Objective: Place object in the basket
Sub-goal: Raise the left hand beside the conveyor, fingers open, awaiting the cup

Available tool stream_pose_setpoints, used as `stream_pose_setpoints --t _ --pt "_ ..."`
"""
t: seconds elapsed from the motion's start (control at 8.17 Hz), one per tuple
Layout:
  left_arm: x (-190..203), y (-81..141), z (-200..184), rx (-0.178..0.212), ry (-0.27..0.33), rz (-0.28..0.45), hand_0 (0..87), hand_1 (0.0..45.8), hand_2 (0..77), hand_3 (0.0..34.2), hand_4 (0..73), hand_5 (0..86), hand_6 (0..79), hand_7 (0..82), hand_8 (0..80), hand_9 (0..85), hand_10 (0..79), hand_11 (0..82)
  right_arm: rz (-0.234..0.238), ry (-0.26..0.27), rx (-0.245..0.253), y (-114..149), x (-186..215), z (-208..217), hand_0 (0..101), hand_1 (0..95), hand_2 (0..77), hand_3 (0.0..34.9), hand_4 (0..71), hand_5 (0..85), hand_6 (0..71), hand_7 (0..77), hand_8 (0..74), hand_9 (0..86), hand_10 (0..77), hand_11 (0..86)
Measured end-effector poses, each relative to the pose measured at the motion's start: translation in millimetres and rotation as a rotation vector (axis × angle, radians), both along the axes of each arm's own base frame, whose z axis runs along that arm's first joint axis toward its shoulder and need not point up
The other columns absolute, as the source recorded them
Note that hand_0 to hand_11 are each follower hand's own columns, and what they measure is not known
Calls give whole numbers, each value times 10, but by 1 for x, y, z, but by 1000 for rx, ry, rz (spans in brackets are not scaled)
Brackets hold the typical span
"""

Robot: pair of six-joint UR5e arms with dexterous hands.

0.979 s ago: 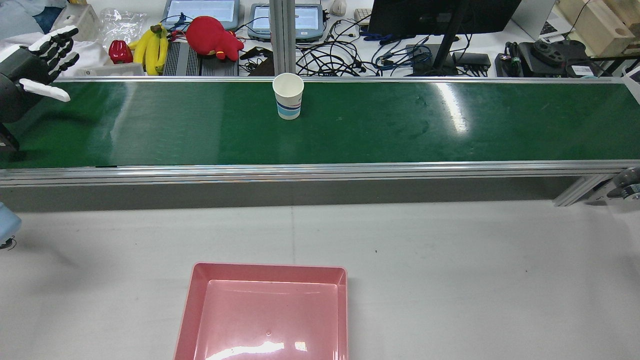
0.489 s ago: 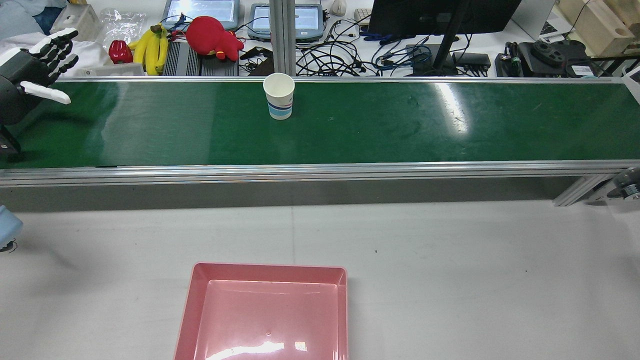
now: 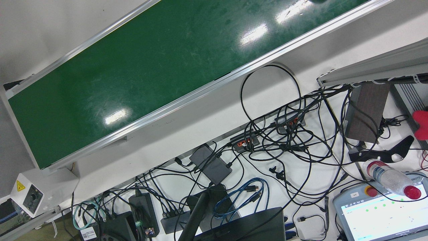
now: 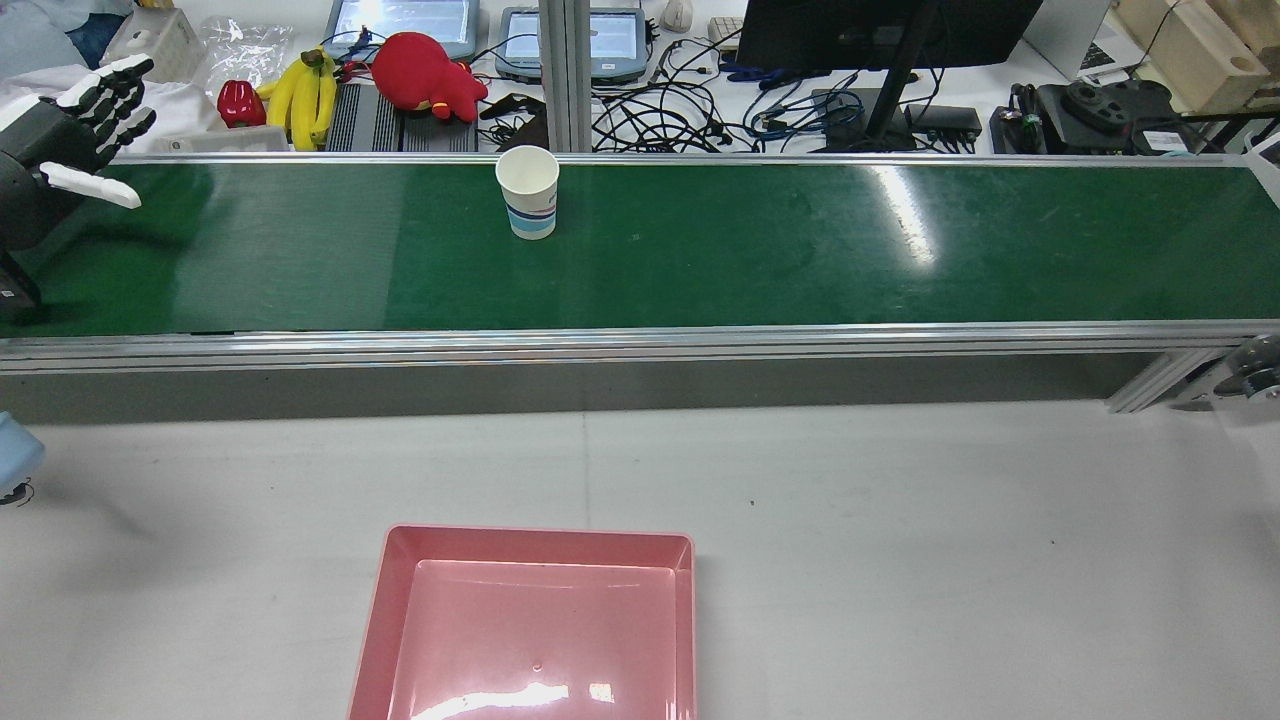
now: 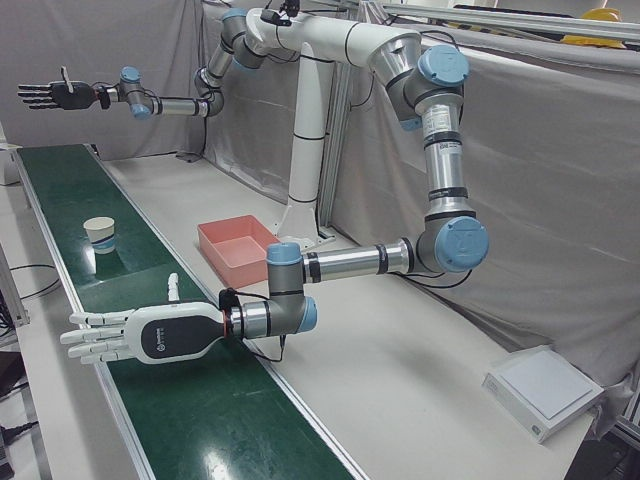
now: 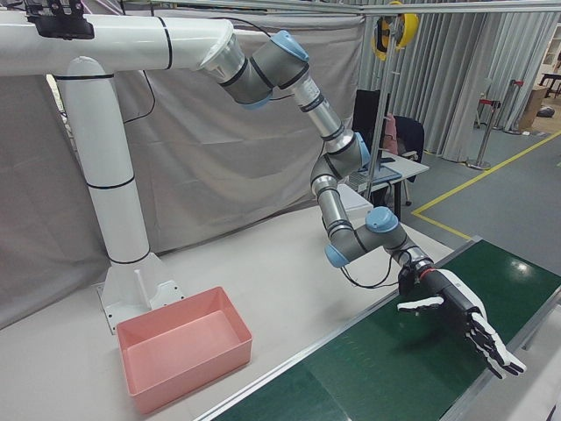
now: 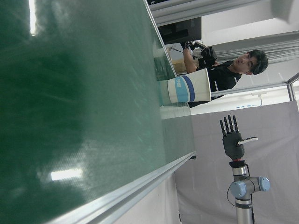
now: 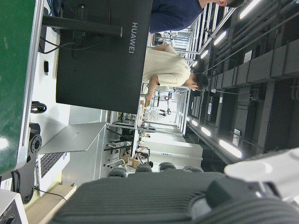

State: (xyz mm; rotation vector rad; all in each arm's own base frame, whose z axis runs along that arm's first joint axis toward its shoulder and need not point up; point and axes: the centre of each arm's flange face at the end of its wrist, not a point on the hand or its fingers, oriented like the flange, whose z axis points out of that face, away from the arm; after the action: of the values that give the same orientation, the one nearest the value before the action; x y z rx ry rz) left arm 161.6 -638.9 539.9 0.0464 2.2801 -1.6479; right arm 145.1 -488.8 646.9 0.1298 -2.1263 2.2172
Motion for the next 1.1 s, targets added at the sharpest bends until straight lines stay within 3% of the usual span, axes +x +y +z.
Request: stream_pose_setpoints --t 1.1 --pt "1 -2 -7 9 11 3 570 82 0 2 27 153 5 0 0 5 33 60 0 0 0 0 0 0 1 0 5 0 0 0 0 5 0 0 0 0"
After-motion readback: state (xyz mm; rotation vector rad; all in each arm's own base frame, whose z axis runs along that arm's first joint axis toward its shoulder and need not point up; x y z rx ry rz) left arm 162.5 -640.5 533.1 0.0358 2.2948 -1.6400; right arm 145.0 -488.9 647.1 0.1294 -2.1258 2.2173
